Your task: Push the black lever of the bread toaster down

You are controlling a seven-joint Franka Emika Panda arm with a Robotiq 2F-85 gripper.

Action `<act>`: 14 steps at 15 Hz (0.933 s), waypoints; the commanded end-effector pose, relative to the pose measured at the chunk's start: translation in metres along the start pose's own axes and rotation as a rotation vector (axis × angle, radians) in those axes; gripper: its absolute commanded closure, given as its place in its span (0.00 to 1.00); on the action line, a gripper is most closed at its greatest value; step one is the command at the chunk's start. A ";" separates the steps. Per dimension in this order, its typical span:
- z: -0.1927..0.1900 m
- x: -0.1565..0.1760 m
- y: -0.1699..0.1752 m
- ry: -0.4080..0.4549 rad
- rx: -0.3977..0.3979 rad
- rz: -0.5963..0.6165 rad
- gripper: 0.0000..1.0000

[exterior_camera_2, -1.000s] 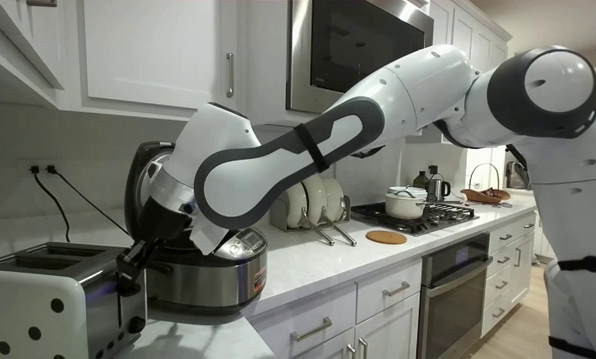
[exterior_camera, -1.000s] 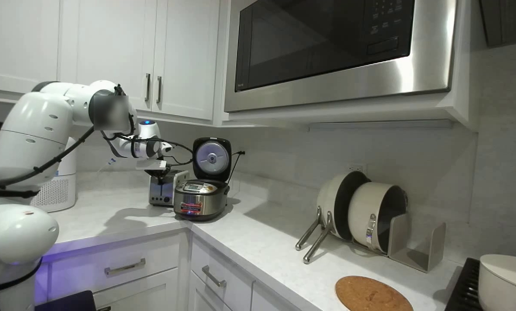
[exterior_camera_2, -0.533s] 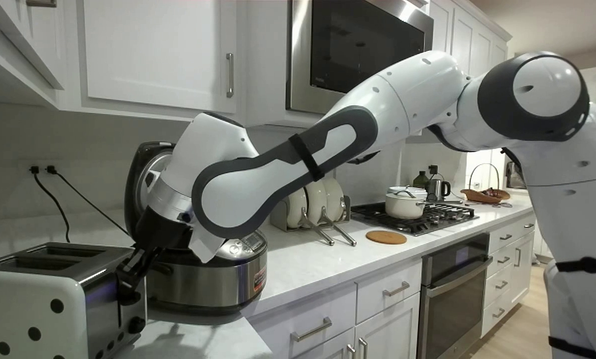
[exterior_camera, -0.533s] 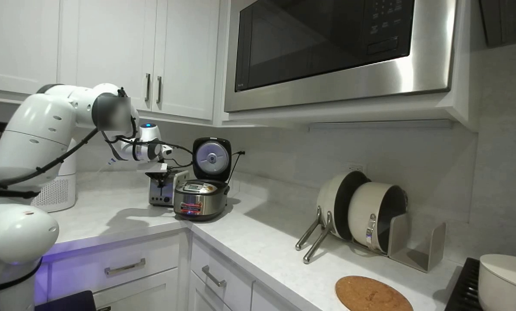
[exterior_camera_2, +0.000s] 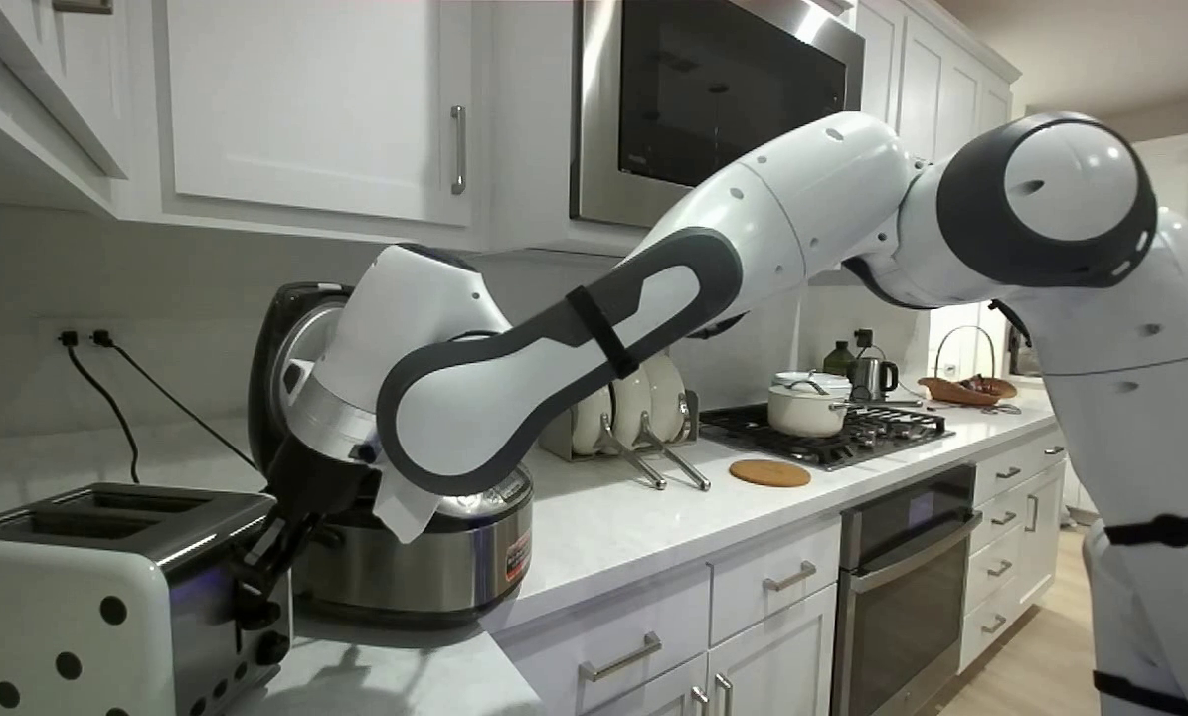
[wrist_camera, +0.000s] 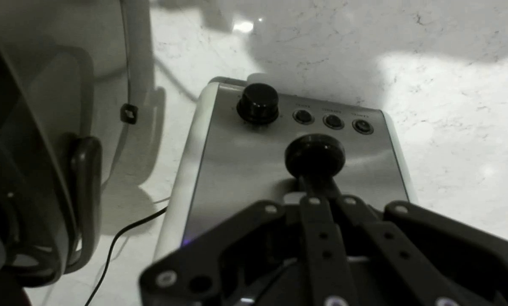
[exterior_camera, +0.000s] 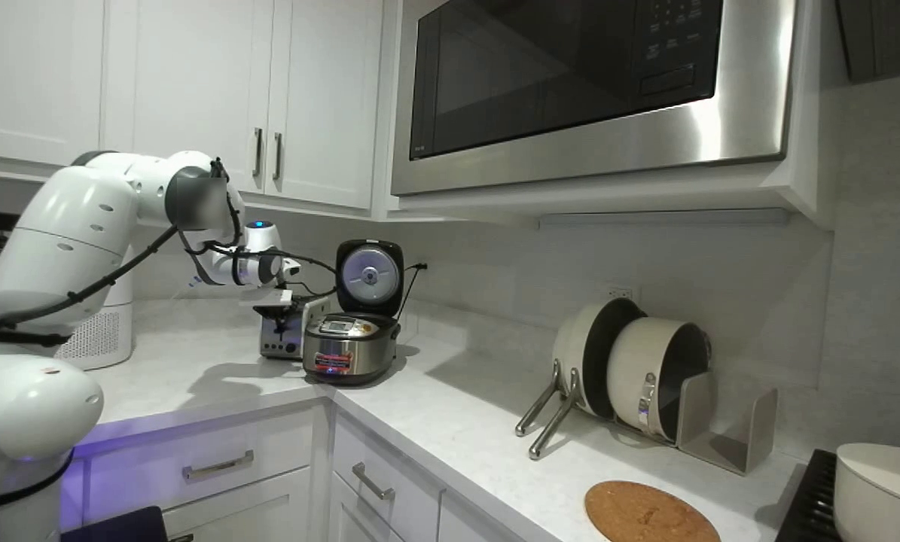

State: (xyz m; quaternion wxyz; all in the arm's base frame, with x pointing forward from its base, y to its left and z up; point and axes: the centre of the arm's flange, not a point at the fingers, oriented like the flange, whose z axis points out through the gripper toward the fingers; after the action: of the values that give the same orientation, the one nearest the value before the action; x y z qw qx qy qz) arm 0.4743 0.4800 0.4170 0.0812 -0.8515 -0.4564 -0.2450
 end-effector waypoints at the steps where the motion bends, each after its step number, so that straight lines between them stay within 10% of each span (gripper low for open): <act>1: 0.019 0.004 -0.006 -0.012 -0.014 -0.002 1.00; 14: 0.039 -0.003 -0.012 -0.050 -0.037 -0.047 1.00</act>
State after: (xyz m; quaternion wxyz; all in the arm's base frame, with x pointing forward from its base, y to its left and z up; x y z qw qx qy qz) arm 0.4731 0.4864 0.3989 0.0578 -0.8423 -0.4782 -0.2420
